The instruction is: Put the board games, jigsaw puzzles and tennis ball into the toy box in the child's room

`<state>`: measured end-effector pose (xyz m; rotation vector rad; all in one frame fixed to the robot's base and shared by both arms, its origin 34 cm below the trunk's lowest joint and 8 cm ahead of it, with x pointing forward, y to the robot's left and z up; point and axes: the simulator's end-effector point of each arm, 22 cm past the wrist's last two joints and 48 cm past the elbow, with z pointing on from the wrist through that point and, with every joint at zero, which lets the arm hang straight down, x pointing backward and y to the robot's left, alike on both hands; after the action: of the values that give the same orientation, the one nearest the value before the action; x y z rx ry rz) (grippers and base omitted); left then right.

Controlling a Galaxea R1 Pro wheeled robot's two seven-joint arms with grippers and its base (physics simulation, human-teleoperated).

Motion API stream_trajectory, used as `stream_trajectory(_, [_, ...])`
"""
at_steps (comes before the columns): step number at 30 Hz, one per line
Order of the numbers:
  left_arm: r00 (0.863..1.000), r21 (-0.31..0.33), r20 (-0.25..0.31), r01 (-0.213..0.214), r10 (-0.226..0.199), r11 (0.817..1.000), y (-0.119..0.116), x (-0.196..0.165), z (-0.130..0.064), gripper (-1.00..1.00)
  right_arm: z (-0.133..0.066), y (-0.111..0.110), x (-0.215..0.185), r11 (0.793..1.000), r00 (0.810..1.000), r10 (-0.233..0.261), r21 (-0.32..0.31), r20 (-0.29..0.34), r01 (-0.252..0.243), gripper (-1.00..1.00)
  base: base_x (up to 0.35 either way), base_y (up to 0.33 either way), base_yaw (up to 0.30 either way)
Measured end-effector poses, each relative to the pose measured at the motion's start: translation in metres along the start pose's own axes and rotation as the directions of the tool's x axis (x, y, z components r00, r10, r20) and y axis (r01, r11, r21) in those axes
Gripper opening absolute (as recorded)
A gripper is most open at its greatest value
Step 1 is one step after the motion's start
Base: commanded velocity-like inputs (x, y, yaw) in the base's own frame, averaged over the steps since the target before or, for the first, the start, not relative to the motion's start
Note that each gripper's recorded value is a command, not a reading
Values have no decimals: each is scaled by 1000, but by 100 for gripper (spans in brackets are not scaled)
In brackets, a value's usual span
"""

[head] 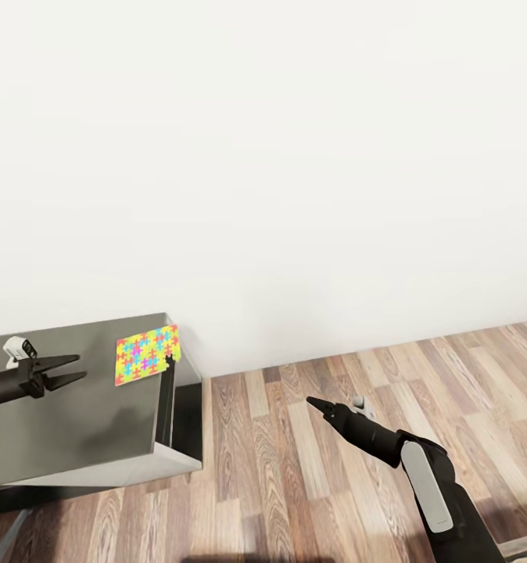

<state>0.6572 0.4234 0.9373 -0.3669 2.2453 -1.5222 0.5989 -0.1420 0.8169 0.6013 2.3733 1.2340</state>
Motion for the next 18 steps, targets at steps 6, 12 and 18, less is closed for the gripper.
stream_trajectory(6, [1000,6,1,-7,7,1000,-5,-1,0,100,-2,4,-2,1000,1000,-6,-5,5,6,100,0,0,0])
stream_trajectory(12, [1000,11,3,-15,15,1000,-10,-1,0,100,-3,9,-4,1000,1000,-12,-11,10,12,100,0,0,0])
stream_trajectory(18, [1000,16,6,-24,24,1000,-15,-3,-2,100,-4,14,-6,1000,1000,-19,-19,16,19,100,0,0,0])
